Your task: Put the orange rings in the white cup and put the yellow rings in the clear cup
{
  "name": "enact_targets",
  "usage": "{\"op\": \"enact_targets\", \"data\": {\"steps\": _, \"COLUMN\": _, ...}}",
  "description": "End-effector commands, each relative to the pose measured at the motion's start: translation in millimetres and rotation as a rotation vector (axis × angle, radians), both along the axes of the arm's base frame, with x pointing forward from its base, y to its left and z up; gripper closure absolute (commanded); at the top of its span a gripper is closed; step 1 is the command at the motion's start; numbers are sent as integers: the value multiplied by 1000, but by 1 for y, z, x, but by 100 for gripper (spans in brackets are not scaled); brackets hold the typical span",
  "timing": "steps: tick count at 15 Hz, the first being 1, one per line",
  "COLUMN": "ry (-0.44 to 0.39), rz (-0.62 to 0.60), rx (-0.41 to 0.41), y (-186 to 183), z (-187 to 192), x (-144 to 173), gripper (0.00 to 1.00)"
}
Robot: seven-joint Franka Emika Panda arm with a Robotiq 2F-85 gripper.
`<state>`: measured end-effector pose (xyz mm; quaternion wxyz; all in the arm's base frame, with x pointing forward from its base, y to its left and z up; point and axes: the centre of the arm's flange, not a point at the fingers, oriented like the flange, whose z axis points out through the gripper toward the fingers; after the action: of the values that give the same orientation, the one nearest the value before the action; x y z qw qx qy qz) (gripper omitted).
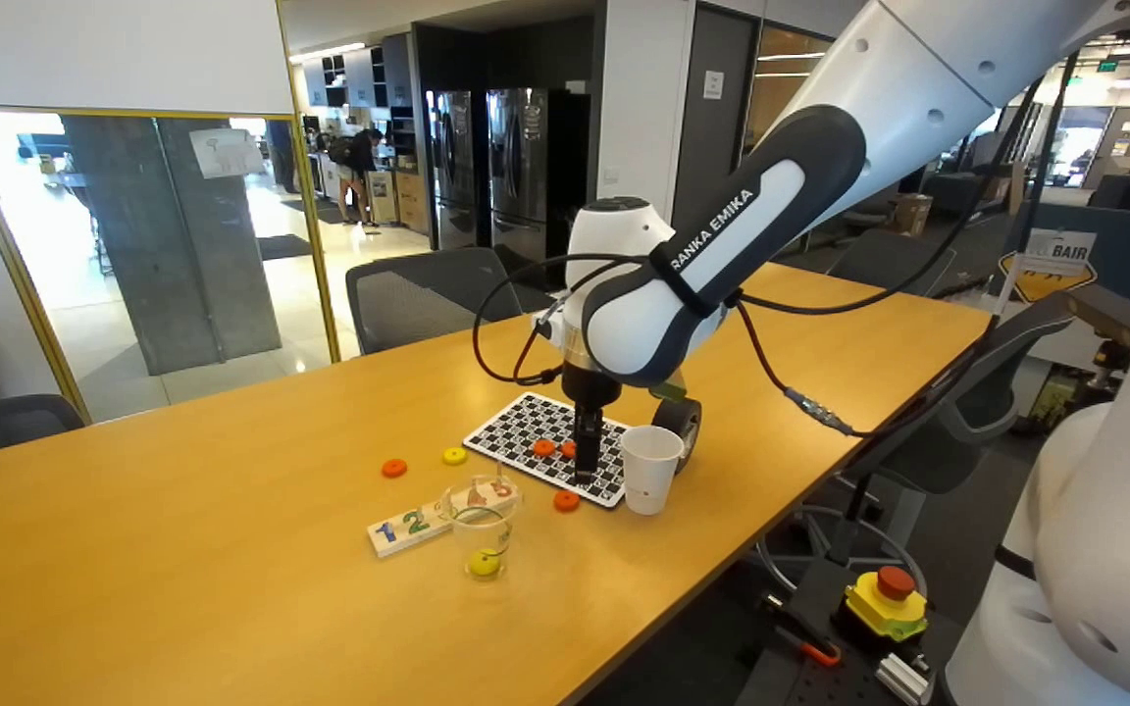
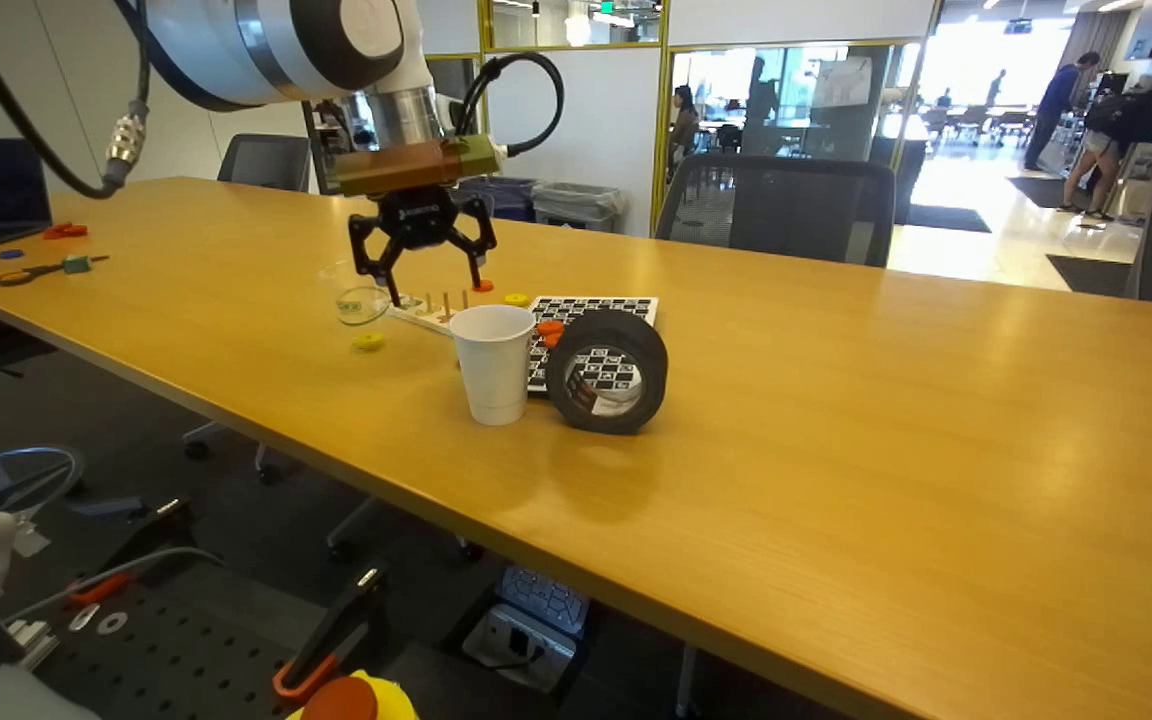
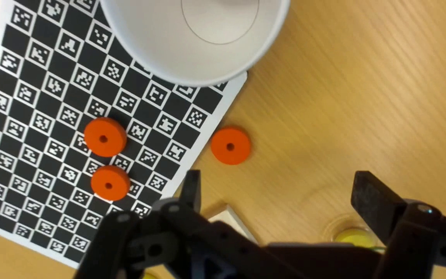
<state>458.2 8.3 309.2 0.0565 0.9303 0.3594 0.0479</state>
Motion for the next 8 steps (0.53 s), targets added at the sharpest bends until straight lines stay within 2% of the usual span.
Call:
{"op": "enact_targets", "data": {"steps": 1, "ry": 26, "rz": 198, "rx": -31, "y": 4, "z": -16, "x": 24, "gripper": 0}}
{"op": "enact_targets", "data": {"steps": 8, "ry": 89, "rz": 543, "rx": -85, "y": 9, "z": -48, "x": 54, "gripper": 0}}
